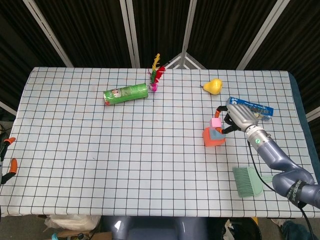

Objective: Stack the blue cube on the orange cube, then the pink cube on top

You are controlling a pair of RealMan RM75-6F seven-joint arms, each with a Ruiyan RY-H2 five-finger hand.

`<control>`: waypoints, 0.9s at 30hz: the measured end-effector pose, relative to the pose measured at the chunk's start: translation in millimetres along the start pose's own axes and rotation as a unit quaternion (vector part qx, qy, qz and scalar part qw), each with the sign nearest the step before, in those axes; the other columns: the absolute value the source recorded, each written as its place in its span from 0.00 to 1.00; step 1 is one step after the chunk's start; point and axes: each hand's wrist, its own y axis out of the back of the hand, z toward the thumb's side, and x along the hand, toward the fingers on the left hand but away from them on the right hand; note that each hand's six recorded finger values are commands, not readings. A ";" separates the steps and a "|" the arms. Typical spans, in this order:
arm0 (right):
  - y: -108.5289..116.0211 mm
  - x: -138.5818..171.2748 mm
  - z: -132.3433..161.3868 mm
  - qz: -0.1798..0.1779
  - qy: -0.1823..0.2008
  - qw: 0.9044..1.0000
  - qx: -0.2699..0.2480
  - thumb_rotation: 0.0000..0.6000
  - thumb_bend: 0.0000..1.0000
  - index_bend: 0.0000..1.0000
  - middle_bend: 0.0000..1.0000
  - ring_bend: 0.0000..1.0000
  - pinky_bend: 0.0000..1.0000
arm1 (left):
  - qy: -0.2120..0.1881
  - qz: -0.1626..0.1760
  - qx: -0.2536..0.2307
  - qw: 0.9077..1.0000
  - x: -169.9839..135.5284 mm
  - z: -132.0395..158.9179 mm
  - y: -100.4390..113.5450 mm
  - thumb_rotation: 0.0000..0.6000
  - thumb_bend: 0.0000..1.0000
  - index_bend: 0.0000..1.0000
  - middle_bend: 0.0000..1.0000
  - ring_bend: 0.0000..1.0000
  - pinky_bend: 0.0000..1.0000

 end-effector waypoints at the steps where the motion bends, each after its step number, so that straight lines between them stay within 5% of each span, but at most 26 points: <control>1: -1.4 -1.1 0.4 0.003 0.000 1.000 -0.001 1.00 0.36 0.53 1.00 1.00 0.83 | 0.000 0.000 0.000 1.000 0.0 -0.1 0.0 1.00 0.56 0.18 0.06 0.00 0.00; 27: -18.1 1.5 -19.6 0.018 -0.020 1.000 -0.003 1.00 0.36 0.54 1.00 1.00 0.83 | 0.001 -0.002 0.000 1.000 0.6 -1.0 -0.4 1.00 0.56 0.17 0.06 0.00 0.00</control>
